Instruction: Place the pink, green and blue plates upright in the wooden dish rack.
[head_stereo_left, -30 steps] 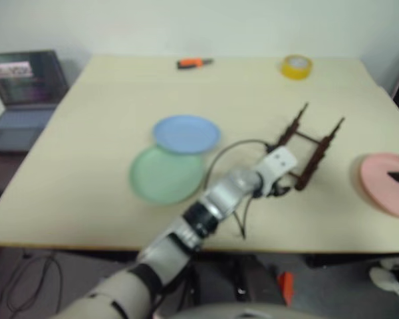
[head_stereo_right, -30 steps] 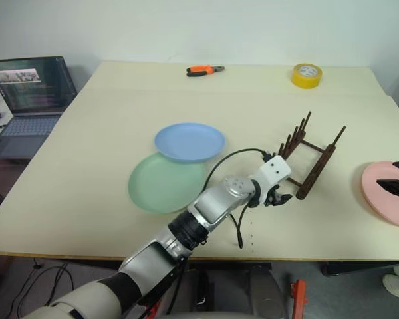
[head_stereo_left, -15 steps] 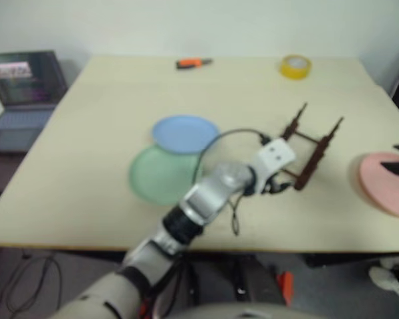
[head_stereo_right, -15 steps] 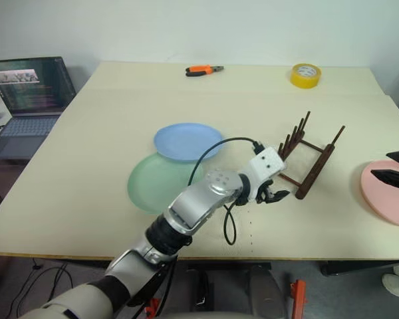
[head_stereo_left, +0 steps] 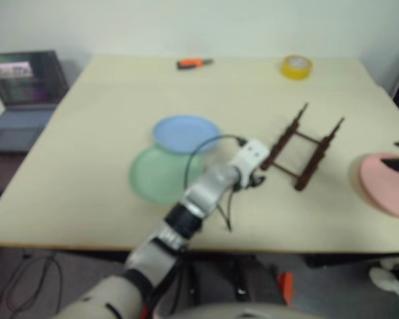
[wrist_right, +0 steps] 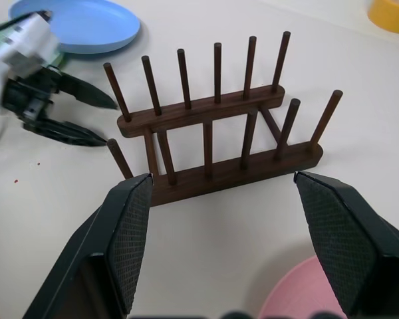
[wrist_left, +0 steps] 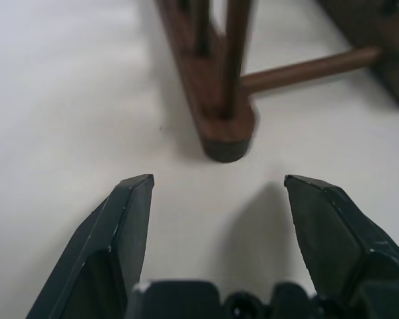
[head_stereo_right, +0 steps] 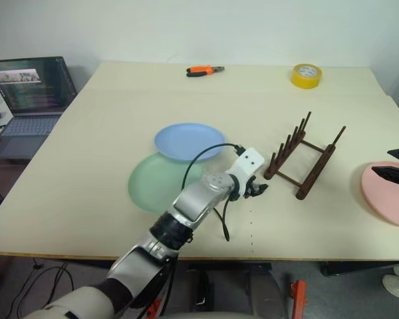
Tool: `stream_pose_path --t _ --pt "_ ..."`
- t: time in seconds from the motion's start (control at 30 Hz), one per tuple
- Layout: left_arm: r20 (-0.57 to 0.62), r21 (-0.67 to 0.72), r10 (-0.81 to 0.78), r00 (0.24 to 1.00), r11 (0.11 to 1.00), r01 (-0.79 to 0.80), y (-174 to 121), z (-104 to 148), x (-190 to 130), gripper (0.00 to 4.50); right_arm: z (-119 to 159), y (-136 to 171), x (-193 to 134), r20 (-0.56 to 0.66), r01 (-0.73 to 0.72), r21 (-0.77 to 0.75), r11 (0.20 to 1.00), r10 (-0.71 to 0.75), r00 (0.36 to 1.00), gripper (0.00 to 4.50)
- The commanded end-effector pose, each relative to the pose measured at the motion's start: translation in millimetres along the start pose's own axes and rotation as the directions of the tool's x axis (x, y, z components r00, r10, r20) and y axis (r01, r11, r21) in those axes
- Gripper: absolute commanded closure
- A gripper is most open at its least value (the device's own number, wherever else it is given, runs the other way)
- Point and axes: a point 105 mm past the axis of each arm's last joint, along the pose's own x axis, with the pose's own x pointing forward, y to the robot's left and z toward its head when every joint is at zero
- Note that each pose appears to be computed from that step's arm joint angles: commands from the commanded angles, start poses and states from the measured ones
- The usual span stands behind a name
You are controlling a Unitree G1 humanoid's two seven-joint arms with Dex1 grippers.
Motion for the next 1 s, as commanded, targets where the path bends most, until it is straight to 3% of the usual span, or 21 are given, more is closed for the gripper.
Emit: stream_pose_path --t 0.03,0.53,0.63,0.83,1.0 --pt "0.066 0.016 0.032 0.997 0.999 -0.033 5 21 6 1.04 18 1 -10 0.03 0.024 -0.07 0.997 -0.022 0.999 0.81" --pt "0.063 -0.018 0.021 0.998 1.0 -0.02 -2 16 31 1.04 11 6 -14 0.026 0.041 -0.053 0.998 -0.039 0.999 0.81" --pt "0.074 -0.014 0.024 0.997 1.0 -0.023 2 17 33 1.62 10 7 -10 0.03 0.038 -0.051 0.998 -0.036 0.999 0.77" --pt "0.088 -0.002 0.026 0.996 1.0 -0.026 14 17 31 3.52 9 8 -6 0.038 0.039 -0.048 0.998 -0.037 0.999 0.77" --pt "0.097 0.04 0.014 0.995 0.999 -0.018 26 17 25 3.51 8 7 -3 0.046 0.039 -0.043 0.998 -0.037 0.998 0.77"
